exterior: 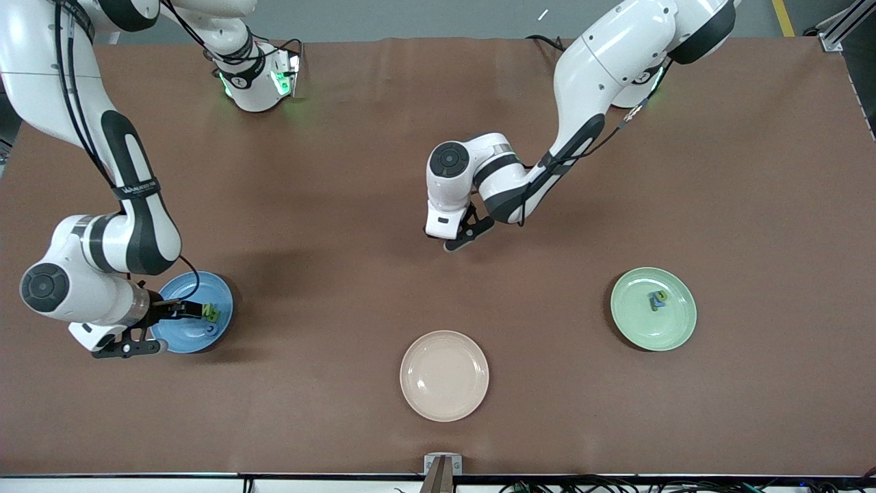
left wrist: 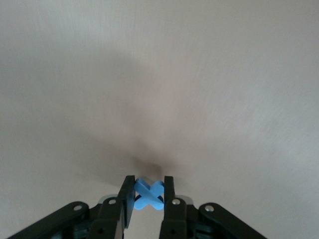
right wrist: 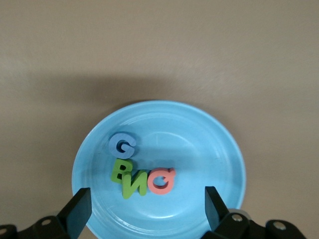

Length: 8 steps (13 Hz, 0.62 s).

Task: Sort uppercase to blue plate, lowercase to green plate
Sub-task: 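Drop the green N on the blue plate and return the right arm to rest, then carry the blue x with the left gripper over the green plate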

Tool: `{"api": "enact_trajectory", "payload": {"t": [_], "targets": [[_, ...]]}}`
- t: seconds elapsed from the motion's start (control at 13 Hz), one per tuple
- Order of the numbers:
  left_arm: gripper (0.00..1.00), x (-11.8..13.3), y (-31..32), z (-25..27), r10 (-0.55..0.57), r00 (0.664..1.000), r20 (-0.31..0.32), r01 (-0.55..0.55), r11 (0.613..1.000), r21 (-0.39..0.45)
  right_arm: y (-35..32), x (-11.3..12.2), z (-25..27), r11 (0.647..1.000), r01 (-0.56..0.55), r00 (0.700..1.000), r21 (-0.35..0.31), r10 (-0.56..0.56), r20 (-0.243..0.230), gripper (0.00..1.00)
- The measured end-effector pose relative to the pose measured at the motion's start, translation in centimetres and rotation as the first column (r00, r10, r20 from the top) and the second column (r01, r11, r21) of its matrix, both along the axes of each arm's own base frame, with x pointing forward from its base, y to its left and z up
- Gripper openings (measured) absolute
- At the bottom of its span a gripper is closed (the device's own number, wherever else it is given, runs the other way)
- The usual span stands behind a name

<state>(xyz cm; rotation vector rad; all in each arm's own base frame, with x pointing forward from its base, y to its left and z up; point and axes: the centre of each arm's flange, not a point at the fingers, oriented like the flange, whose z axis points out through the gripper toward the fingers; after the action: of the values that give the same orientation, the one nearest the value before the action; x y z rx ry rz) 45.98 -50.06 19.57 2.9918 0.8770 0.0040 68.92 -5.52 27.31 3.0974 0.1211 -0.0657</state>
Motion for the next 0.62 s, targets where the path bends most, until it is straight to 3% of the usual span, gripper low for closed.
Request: {"api": "enact_trajectory", "payload": {"t": [0.31, 0.62], "targets": [[0.27, 7.1, 6.4, 4.9, -0.005, 0.997, 0.083, 0.006, 1.0, 0.0, 0.0, -1.1, 9.3, 1.0, 0.006, 1.0, -0.009, -0.006, 0.009, 1.0], [0.27, 12.5, 17.0, 7.7, -0.058, 0.994, 0.089, 0.051, 0.996, 0.08, 1.0, -5.0, 21.3, 1.0, 0.005, 1.0, -0.019, -0.004, 0.019, 1.0]]}}
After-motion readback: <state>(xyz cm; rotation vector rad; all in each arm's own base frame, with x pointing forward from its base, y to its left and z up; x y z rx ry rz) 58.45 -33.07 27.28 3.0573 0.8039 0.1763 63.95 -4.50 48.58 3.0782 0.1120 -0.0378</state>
